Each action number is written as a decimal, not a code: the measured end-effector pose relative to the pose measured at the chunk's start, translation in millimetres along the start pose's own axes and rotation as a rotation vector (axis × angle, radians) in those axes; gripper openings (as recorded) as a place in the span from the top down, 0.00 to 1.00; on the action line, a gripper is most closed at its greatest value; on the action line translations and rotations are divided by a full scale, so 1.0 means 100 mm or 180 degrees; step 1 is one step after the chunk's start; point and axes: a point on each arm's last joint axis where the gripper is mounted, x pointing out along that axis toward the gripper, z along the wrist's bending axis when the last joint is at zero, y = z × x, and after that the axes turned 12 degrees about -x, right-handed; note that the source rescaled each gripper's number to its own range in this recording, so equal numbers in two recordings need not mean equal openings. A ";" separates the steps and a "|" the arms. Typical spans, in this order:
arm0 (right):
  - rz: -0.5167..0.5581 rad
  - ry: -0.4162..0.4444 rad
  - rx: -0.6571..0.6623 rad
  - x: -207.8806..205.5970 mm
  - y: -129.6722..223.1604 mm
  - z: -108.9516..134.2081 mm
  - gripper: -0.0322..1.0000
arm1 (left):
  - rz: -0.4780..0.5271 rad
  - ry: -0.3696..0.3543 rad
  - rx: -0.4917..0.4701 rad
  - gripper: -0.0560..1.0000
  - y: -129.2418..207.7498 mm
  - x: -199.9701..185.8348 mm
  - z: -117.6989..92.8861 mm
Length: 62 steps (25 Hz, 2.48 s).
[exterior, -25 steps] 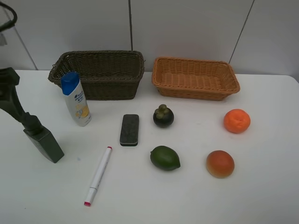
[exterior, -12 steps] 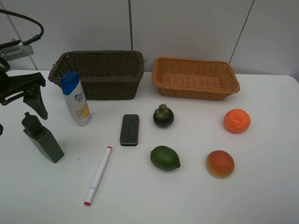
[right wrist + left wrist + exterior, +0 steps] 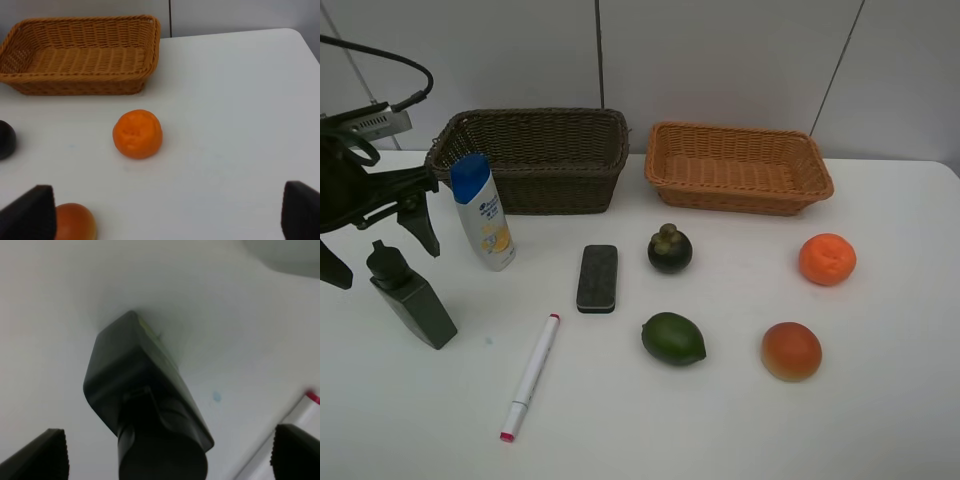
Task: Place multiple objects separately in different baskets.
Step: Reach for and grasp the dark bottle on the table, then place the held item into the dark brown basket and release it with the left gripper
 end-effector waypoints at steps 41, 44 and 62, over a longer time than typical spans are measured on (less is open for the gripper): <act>0.0000 0.0000 0.0000 0.00 0.00 0.00 0.00 | 0.0319 -0.0336 0.0233 0.62 -0.17 0.38 -0.08; 0.0000 0.0000 0.0000 0.00 0.00 0.00 0.00 | 0.0262 -0.0222 0.0424 0.62 -0.20 0.10 -0.17; 0.0000 0.0000 0.0000 0.00 0.00 0.00 0.00 | -0.1351 0.0344 0.1123 0.62 -0.86 -1.59 -0.76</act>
